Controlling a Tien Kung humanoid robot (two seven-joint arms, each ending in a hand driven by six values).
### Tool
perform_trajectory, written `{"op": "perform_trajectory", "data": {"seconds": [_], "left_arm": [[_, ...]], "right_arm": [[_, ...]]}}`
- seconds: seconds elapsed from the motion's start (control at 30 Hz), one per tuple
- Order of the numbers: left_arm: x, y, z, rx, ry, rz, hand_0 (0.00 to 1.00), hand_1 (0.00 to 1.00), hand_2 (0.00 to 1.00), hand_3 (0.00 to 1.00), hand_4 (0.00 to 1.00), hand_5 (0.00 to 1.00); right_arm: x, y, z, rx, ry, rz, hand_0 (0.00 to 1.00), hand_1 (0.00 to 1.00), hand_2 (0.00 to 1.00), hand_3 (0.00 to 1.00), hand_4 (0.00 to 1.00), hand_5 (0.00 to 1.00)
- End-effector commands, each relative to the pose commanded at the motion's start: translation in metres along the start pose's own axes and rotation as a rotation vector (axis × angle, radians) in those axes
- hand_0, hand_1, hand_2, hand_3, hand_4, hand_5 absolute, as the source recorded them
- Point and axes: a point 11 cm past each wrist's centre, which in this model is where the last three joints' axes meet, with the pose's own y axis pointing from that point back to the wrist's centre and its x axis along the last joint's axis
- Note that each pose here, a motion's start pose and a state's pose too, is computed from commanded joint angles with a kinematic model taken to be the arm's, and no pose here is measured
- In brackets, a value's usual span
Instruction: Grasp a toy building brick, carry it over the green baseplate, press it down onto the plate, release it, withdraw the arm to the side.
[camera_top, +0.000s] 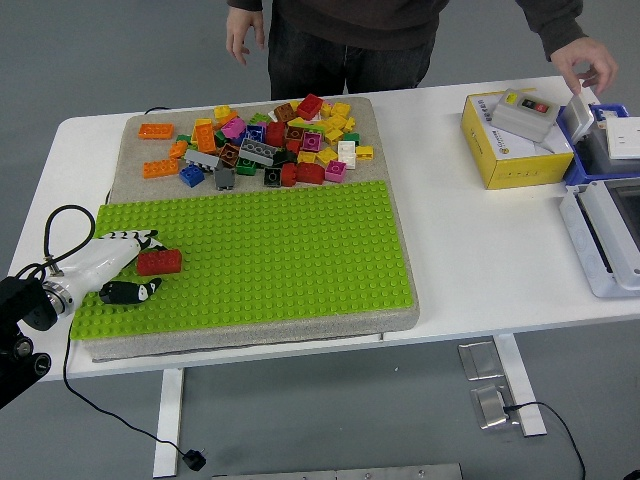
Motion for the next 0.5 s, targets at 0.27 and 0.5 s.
{"op": "perform_trajectory", "data": {"seconds": [0.27, 0.5], "left_arm": [[0.0017, -0.0011, 0.0005, -0.001, 0.009, 0.005, 0.998, 0.998, 0.992, 0.787, 0.686, 0.281], [0.0036, -0.0022, 0.0021, -0.011, 0.015, 0.007, 0.998, 0.998, 0.987, 0.763, 0.685, 0.285]], "right_arm": [[-0.0006, 0.0002, -0.0003, 0.002, 0.001, -0.001, 0.644, 0.599, 0.561, 0.696, 0.414, 0.985], [-0.0006, 0.0003, -0.0008, 0.003, 0.0, -0.002, 0.645, 0.6, 0.561, 0.696, 0.414, 0.985]]}}
